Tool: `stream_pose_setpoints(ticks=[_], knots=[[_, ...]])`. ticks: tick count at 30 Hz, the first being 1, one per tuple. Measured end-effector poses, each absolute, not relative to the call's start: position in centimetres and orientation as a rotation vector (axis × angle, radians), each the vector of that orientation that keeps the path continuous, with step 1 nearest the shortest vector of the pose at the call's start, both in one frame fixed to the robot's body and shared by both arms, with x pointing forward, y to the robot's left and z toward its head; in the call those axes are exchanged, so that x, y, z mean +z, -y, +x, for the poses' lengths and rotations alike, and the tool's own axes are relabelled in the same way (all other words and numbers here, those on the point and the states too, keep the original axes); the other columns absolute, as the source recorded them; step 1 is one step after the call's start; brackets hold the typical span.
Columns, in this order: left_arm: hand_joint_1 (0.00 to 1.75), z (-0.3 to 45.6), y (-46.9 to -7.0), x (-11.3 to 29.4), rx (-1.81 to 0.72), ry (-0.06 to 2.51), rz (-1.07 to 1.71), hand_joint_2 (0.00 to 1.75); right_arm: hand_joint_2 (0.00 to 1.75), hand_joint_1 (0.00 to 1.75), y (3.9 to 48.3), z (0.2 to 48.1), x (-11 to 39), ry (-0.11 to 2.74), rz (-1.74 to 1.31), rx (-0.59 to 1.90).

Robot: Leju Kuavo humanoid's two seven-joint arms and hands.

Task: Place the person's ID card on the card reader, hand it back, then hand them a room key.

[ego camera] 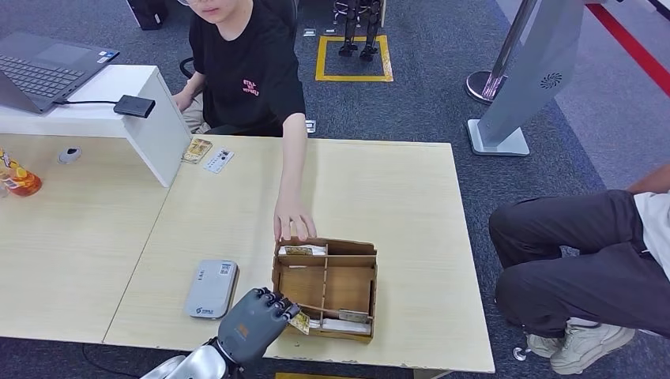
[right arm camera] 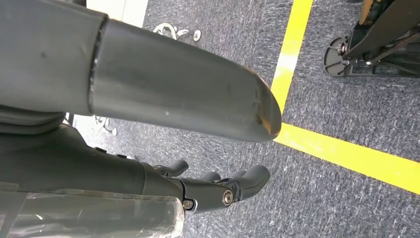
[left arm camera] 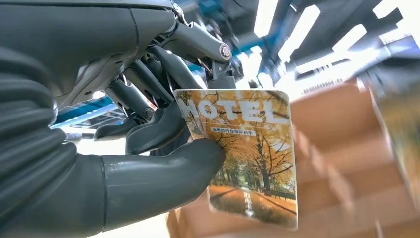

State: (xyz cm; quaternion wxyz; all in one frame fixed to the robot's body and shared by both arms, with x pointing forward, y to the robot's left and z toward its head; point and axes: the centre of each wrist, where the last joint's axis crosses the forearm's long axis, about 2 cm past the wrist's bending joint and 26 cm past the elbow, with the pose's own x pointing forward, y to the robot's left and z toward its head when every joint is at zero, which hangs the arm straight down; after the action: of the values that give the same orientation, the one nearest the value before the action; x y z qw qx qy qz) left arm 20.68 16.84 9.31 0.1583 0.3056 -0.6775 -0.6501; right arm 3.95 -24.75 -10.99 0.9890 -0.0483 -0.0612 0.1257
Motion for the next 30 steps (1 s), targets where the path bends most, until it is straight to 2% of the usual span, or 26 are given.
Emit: stream_pose_setpoints(ticks=[12, 30], knots=[[1.75, 23.7, -16.3, 13.9, -1.512, 2.201, 1.065, 1.75, 0.0, 0.0, 24.8, 3.9, -11.0, 0.121, -0.101, 0.269], [1.75, 24.7, -16.0, 15.3, -1.373, 2.246, 1.093, 1.75, 0.0, 0.0, 24.8, 3.9, -11.0, 0.122, -0.101, 0.281]])
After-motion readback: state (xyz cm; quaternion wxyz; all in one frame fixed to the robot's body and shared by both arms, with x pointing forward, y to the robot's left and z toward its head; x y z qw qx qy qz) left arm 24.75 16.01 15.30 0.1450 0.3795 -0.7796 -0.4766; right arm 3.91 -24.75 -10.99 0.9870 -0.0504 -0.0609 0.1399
